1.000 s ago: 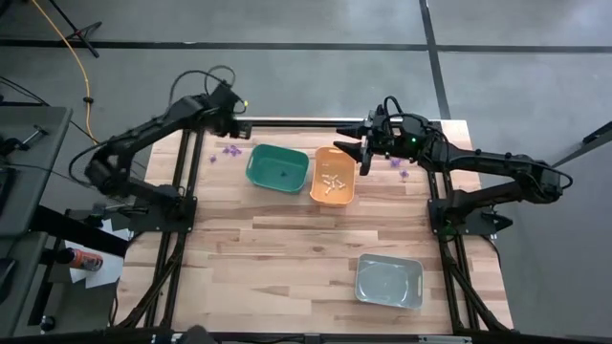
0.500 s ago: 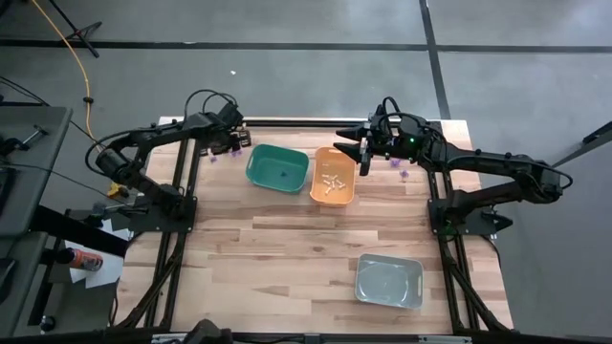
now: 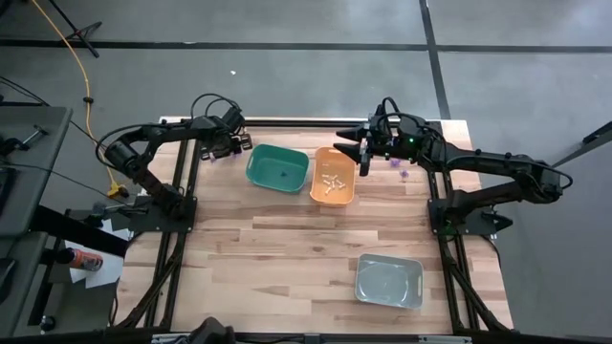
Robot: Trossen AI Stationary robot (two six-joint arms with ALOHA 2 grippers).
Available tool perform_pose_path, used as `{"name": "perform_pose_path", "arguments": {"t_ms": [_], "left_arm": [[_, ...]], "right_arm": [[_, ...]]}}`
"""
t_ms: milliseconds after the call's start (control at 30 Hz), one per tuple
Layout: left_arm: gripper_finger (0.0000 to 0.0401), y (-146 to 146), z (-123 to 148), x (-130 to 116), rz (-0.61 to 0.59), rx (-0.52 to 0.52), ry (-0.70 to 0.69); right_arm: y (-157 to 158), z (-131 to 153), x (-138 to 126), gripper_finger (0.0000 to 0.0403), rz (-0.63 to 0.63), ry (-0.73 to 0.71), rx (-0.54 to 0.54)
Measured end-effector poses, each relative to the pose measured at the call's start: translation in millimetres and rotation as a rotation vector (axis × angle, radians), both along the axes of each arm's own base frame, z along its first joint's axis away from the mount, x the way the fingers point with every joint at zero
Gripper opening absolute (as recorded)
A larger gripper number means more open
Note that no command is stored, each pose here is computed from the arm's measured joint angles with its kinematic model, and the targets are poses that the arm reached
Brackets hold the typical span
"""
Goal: Sort Halloween decoration
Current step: Put the violet witch hut toy into the green bin
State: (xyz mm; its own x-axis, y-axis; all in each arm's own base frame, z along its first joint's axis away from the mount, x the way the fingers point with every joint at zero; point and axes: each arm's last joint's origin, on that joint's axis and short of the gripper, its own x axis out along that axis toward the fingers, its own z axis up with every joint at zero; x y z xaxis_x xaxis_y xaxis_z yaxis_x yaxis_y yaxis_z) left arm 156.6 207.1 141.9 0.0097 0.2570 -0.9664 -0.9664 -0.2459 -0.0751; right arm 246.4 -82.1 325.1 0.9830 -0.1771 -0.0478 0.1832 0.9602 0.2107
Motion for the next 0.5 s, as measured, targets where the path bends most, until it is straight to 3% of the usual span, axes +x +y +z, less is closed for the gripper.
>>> {"name": "perform_pose_path", "arguments": {"t_ms": [500], "left_arm": [[0.0127, 1.0, 0.9, 1.7, 0.008, 0.031, 0.005]], "right_arm": [[0.2, -1.9, -0.2, 0.0199, 0.004, 0.020, 0.004]]}}
